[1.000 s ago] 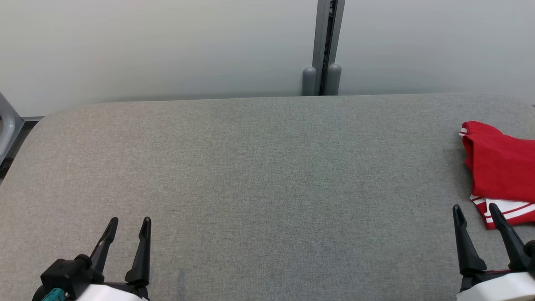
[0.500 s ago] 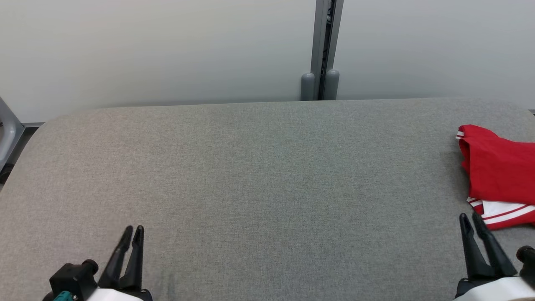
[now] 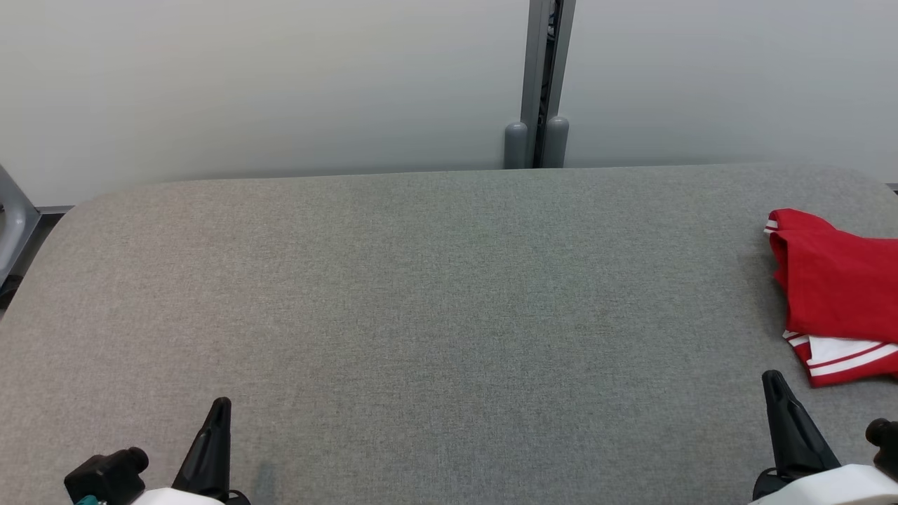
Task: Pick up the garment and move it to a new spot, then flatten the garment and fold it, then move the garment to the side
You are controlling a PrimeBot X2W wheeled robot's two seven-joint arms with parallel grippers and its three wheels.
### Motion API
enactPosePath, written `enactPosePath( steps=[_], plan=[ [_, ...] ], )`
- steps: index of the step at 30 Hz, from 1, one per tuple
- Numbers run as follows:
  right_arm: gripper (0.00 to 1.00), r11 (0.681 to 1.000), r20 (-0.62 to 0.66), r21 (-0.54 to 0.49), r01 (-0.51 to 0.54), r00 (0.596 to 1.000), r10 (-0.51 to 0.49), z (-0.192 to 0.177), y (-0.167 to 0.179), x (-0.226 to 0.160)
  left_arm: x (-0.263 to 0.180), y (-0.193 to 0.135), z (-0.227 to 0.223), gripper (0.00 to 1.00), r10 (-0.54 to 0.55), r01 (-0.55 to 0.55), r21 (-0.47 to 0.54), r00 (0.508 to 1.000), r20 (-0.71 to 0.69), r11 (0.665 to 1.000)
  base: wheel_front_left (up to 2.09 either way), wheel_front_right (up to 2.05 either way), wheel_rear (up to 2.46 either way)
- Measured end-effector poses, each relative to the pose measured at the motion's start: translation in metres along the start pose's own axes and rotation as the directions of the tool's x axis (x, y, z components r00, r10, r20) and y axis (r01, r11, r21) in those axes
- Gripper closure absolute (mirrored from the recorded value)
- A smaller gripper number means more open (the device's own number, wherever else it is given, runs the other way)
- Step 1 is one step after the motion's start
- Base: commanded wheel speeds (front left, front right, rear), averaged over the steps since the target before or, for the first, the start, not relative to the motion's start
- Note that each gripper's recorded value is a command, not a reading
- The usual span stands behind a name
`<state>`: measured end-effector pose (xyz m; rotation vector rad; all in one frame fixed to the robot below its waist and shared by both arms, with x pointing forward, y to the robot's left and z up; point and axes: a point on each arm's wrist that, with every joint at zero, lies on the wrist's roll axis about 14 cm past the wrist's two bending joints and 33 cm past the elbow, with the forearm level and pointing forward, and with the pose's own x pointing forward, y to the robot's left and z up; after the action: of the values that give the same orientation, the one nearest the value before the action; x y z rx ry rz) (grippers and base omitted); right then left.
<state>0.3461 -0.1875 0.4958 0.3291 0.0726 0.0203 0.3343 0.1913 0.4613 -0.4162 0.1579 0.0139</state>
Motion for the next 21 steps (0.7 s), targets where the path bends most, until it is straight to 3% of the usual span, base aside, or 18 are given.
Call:
enactPosePath(
  steps=[9, 21],
  plan=[
    [1.0, 0.988, 0.002, 0.157, -0.004, 1.0, 0.004, -0.001, 0.001, 0.006, 0.005, 0.005, 0.005, 1.0, 0.022, -0.022, -0.143, 1.0, 0.001, 0.989, 0.0, 0.0, 0.0],
    [1.0, 0.936, 0.012, 0.351, -0.016, 1.0, 0.013, 0.0, 0.005, 0.015, 0.011, 0.01, 0.01, 1.0, 0.038, -0.035, -0.323, 0.999, 0.002, 0.946, 0.0, 0.0, 0.0]
  ],
)
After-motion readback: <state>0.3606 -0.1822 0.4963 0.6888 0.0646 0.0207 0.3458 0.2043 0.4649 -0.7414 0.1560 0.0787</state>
